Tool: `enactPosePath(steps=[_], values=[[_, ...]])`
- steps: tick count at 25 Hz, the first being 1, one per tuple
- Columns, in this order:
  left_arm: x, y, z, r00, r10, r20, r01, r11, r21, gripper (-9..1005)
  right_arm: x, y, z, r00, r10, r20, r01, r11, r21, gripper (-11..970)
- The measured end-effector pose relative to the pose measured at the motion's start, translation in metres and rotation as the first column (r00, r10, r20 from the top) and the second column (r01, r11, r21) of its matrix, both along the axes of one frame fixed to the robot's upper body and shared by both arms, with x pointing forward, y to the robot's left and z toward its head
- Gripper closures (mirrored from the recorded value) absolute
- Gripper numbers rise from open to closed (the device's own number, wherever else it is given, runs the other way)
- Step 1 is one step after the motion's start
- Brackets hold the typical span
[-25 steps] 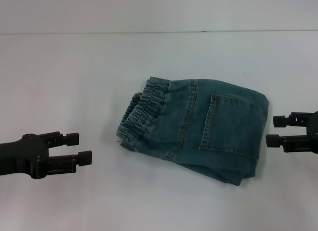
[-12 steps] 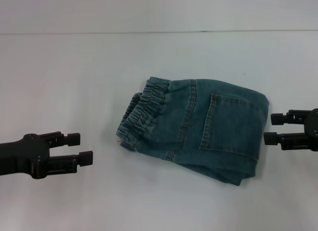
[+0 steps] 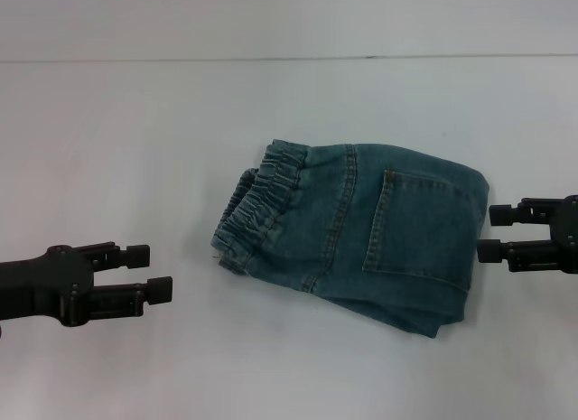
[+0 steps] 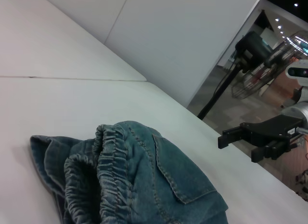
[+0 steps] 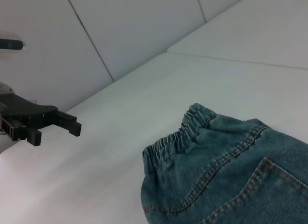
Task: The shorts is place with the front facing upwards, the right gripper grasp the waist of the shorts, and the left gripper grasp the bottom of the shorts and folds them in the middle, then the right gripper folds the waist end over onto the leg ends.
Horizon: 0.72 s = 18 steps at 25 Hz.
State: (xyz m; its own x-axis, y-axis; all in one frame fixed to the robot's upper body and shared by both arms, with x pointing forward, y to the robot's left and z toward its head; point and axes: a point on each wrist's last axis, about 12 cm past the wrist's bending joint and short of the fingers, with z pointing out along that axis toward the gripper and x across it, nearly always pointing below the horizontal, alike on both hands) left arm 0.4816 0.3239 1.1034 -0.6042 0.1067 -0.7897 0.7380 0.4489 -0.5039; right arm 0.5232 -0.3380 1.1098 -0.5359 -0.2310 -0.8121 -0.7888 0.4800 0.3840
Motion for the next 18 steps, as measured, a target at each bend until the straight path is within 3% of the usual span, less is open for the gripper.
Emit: enactPosePath(steps=[18], values=[[0.0012,-0.0032,0.0004,1.0,-0.022,-0.003,0.022,1.0,0.005,167,-0.0007,0.0008,-0.0001,1.0,0.008,-0.005,-0.008,1.0,0.001,133]])
